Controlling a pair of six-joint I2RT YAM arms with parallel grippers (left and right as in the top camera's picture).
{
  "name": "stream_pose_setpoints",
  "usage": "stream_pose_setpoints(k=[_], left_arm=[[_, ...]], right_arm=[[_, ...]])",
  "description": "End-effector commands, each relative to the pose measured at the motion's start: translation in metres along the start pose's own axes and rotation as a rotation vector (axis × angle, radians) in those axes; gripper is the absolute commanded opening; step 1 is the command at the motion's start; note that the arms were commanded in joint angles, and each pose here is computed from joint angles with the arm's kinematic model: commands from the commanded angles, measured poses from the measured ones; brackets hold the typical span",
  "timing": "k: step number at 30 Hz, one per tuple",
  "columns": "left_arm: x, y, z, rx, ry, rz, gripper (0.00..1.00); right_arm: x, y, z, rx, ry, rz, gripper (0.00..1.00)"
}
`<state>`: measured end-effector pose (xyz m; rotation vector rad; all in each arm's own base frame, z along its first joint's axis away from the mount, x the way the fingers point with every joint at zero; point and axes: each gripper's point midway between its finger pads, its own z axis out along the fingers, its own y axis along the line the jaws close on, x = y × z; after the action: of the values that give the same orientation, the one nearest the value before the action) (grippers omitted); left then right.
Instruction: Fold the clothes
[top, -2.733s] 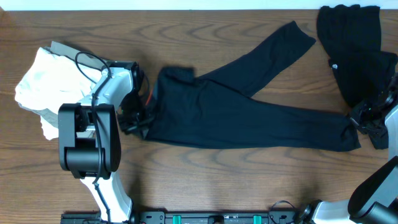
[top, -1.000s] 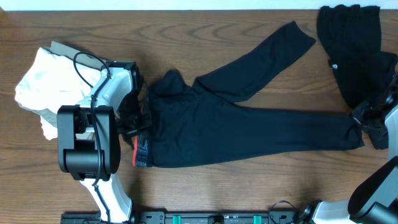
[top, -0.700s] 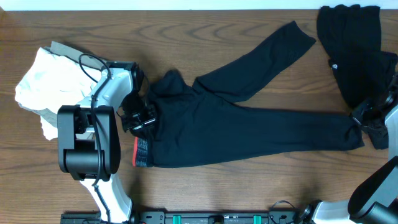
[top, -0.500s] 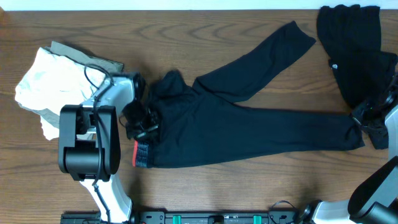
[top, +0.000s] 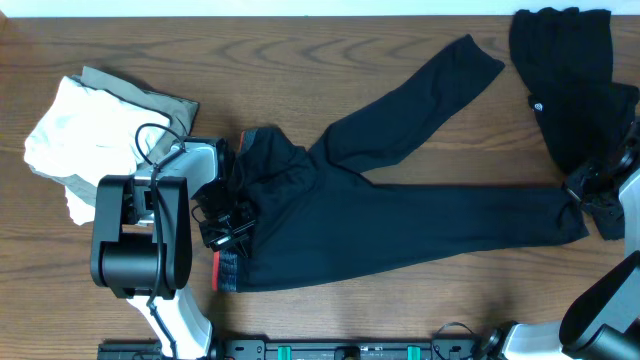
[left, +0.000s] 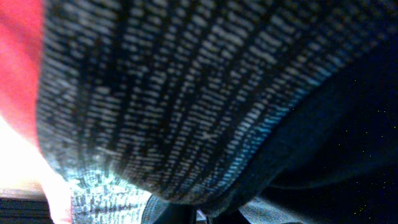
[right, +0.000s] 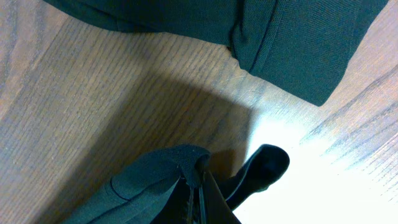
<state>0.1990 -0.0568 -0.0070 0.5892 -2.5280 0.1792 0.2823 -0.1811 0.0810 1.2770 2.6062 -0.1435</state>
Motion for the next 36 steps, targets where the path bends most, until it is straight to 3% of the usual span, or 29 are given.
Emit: stream_pose_setpoints(k=[1, 4, 12, 19, 29, 33, 36], left_arm=[[-0.02, 0.018, 0.002, -0.108, -0.082, -0.023, 0.08], [-0.027, 0.01, -0.012, -0.081, -0.134, -0.011, 0.08], [-0.027, -0.012, -0.086, 0.046, -0.393, 0.049, 0.09], [-0.019, -0.024, -0.14, 0.164, -0.627, 0.102, 0.15], [-0.063, -0.054, -0.188, 0.272, -0.896, 0.144, 0.38], [-0.083, -0.068, -0.204, 0.317, -0.979, 0.162, 0.39], [-0.093, -0.07, -0.196, 0.309, -0.964, 0.159, 0.39]], right_arm=[[-0.005, -0.003, -0.002, 0.012, -0.015, 0.002, 0.09], [-0.005, 0.007, -0.005, -0.044, -0.007, 0.001, 0.23], [-0.043, 0.056, -0.068, -0.231, -0.148, -0.155, 0.25], [-0.043, 0.137, -0.113, -0.434, -0.271, -0.464, 0.4], [-0.03, 0.233, -0.082, -0.54, -0.33, -0.639, 0.51], [-0.019, 0.265, -0.045, -0.571, -0.303, -0.681, 0.5], [-0.011, 0.289, -0.016, -0.614, -0.287, -0.71, 0.5]])
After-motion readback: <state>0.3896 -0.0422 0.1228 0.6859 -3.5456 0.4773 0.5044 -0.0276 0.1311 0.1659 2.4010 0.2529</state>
